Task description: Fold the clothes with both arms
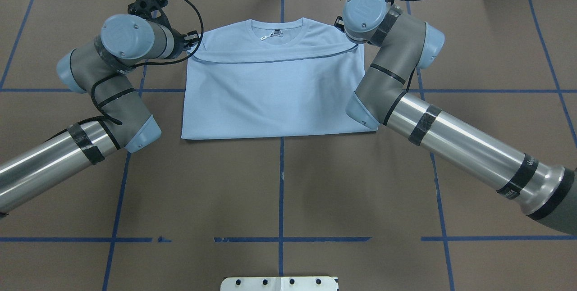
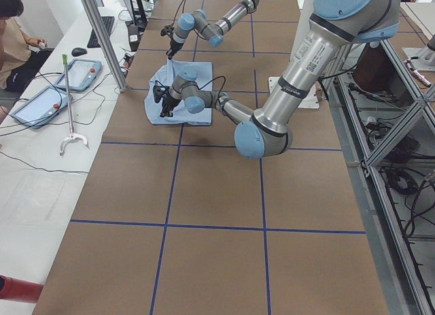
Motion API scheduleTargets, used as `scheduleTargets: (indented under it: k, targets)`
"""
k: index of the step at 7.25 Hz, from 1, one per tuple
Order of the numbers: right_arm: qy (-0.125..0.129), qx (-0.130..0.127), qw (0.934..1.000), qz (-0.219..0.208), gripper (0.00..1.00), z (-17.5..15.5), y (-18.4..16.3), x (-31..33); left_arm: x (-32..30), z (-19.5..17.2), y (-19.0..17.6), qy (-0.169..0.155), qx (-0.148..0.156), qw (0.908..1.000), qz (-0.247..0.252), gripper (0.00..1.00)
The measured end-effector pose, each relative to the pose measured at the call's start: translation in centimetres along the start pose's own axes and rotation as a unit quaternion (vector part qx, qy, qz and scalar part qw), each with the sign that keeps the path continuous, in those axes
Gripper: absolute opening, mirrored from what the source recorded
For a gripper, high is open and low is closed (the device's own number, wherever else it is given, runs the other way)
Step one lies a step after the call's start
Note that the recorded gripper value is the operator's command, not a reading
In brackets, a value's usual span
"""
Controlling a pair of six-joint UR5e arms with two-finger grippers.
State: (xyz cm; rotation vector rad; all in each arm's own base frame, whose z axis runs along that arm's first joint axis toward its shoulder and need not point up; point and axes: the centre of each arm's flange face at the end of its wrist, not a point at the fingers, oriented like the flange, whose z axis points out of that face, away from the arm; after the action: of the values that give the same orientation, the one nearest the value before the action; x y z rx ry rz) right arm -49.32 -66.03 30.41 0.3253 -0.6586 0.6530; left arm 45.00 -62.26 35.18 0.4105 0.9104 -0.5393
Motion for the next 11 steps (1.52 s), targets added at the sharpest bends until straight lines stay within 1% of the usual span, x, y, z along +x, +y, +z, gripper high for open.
scheduleTargets:
  k: [1, 2, 3, 4, 5, 6, 7, 9, 10, 11]
  targets:
    - [-0.013, -0.002, 0.9999, 0.001, 0.54, -1.1, 0.3, -0.4, -0.1, 0.0, -0.3, 0.009, 0.001, 1.0000, -0.002, 0.64]
    - [-0.034, -0.014, 0.9993, 0.001, 0.58, -2.9, 1.2, -0.2, 0.1, -0.4, -0.6, 0.022, -0.006, 0.9997, -0.007, 0.62]
    - [-0.055, -0.038, 0.9978, -0.004, 0.60, -4.6, 2.9, 1.7, 0.7, -1.6, -0.5, 0.046, -0.020, 0.9984, -0.026, 0.57]
    - [-0.072, -0.060, 0.9955, -0.005, 0.60, -6.4, 5.1, 4.5, 1.7, -3.4, -0.4, 0.071, -0.030, 0.9957, -0.052, 0.57]
    - [-0.080, -0.079, 0.9937, 0.003, 0.60, -7.5, 7.5, 7.1, 2.6, -5.2, -0.3, 0.095, -0.035, 0.9929, -0.062, 0.58]
    - [-0.077, -0.094, 0.9924, 0.015, 0.61, -7.7, 9.6, 8.9, 3.2, -6.5, -0.2, 0.116, -0.039, 0.9907, -0.059, 0.74]
    - [-0.068, -0.108, 0.9914, 0.029, 0.62, -7.4, 11.4, 10.6, 3.1, -7.2, -0.1, 0.127, -0.043, 0.9894, -0.056, 0.75]
    - [-0.050, -0.143, 0.9866, 0.061, 0.63, -7.1, 13.1, 13.3, 2.5, -7.9, 0.1, 0.133, -0.043, 0.9886, -0.056, 0.75]
    - [-0.043, -0.153, 0.9847, 0.073, 0.63, -6.9, 13.7, 14.0, 2.5, -8.0, 0.1, 0.133, -0.043, 0.9886, -0.055, 0.75]
    - [-0.037, -0.157, 0.9839, 0.077, 0.64, -6.6, 14.2, 14.4, 2.4, -8.0, 0.2, 0.133, -0.043, 0.9887, -0.056, 0.75]
